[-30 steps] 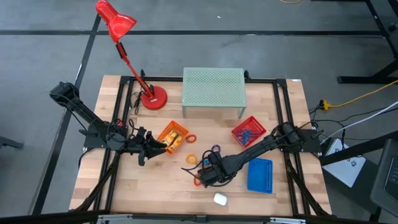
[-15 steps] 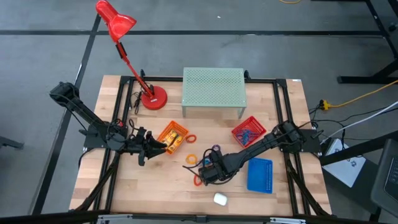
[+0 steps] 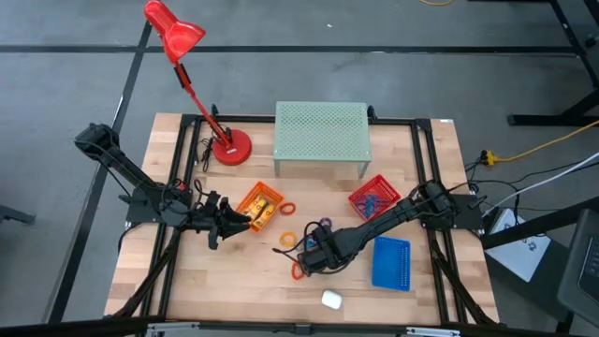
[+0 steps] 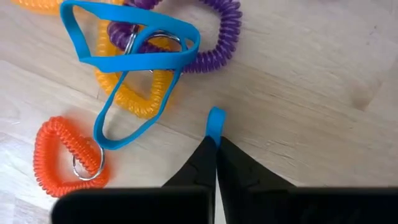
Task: Pick & Place Office Desk Supplies
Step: Put the blue rubber band into the red bin
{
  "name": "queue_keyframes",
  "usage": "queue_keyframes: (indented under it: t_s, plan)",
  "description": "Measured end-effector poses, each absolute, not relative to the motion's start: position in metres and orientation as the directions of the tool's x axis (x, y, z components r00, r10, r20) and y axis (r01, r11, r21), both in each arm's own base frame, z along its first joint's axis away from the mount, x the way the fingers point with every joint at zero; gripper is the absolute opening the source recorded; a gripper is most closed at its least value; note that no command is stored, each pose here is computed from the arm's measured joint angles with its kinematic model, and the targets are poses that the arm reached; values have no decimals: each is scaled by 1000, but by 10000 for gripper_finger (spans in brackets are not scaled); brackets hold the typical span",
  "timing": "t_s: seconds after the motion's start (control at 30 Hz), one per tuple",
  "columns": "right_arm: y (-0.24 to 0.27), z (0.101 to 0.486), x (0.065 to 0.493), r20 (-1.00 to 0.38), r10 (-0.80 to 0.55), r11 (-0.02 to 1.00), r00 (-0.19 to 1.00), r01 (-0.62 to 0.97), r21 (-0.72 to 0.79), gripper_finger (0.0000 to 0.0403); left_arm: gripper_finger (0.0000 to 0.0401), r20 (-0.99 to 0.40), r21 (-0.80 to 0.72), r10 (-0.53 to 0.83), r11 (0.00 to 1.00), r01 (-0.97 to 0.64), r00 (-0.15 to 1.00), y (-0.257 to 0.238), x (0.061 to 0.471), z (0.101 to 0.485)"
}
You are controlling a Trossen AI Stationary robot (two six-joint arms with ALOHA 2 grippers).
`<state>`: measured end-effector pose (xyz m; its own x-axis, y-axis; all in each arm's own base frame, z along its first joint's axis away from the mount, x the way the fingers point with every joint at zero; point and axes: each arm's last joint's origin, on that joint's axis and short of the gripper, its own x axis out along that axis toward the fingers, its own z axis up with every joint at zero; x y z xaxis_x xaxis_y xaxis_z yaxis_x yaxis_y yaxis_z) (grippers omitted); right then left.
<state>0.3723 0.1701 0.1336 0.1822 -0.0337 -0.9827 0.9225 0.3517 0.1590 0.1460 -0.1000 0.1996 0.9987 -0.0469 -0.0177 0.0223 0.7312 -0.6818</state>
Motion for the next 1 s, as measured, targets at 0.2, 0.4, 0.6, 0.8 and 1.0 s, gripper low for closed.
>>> queue_keyframes:
  t_s: [0.2, 0.4, 0.6, 0.8, 1.0]
  plan:
    - [166, 171, 366, -947, -117, 305, 298, 918, 251, 2, 152, -18, -679, -46, 734, 21, 999, -100, 146, 200]
    - [156, 225, 346, -903, -194, 283, 382, 904, 322, 1, 152, -18, -677, -40, 735, 18, 999, -100, 146, 200]
    - [143, 257, 322, -883, -284, 278, 374, 913, 297, 1, 152, -19, -674, -36, 738, 14, 999, -99, 146, 199]
    - [127, 271, 300, -901, -347, 258, 259, 950, 174, 0, 152, -20, -674, -30, 739, 8, 999, -99, 146, 199]
    - [111, 285, 281, -901, -404, 240, 161, 969, 65, 0, 152, -19, -680, -35, 733, 12, 999, -99, 146, 199]
